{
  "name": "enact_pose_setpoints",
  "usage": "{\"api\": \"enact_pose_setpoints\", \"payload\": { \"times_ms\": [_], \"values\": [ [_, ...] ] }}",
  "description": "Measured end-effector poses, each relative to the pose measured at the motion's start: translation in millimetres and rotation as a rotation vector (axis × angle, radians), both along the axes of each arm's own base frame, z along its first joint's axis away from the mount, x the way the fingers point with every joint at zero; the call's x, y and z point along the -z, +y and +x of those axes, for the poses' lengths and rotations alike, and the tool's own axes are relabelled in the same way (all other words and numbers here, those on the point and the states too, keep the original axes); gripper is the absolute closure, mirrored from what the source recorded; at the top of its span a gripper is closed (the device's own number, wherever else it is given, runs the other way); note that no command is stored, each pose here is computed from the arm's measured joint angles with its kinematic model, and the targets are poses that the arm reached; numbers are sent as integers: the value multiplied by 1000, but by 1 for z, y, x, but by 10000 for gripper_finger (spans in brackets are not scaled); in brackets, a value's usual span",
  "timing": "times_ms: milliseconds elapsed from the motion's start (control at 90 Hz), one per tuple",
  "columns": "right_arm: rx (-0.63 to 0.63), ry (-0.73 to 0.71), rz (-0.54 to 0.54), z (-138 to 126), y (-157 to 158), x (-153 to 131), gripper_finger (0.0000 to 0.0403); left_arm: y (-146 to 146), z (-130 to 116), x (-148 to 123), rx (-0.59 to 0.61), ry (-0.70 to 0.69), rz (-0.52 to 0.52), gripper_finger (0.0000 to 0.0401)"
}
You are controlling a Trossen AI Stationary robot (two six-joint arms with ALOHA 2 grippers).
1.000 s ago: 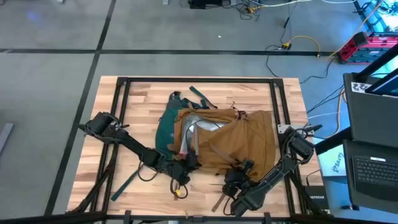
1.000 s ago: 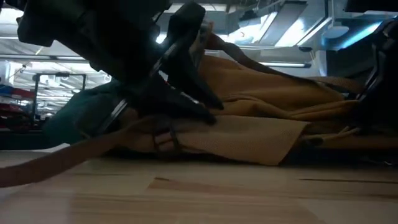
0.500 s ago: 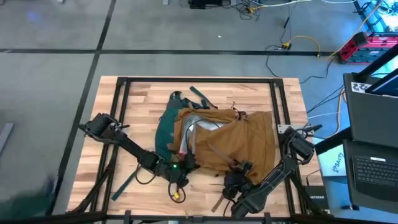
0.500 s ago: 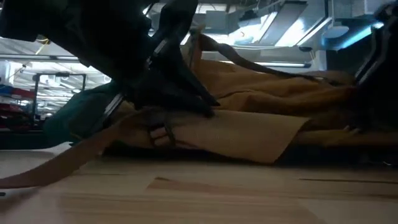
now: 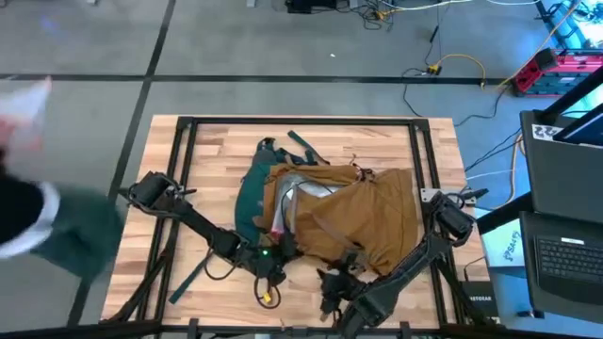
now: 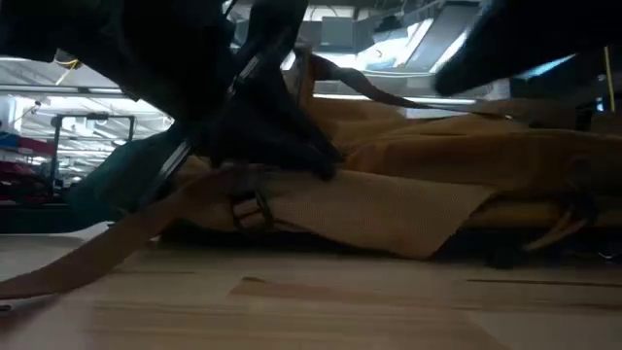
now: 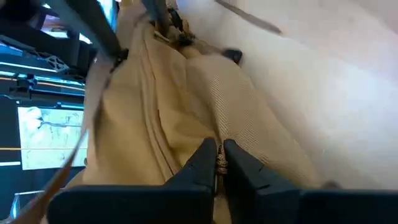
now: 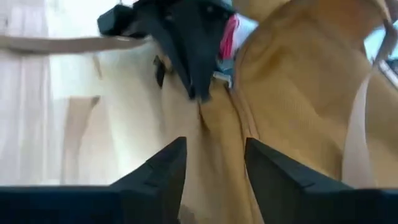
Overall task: Unpack backpack
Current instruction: Close the brown backpack
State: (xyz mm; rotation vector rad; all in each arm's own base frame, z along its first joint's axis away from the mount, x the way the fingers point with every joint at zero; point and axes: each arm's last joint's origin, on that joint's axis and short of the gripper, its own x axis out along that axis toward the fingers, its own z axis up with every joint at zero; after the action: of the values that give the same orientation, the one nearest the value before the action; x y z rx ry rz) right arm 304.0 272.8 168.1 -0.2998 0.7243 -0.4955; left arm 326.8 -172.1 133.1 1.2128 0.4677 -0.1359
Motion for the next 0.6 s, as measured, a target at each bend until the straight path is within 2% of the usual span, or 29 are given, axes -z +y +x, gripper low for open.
{"api": "enact_pose_setpoints", "payload": {
  "times_ms": [200,556,600],
  "values": [
    [6,37,-51,17,-21,7,250,-18,0,-11,46,-32,-7,401],
    [-31,71,-35,39,-39,15,250,-40,-1,-26,108,-69,-5,401],
    [-32,77,-29,40,-40,15,260,-42,-2,-26,116,-69,-8,401]
  ]
}}
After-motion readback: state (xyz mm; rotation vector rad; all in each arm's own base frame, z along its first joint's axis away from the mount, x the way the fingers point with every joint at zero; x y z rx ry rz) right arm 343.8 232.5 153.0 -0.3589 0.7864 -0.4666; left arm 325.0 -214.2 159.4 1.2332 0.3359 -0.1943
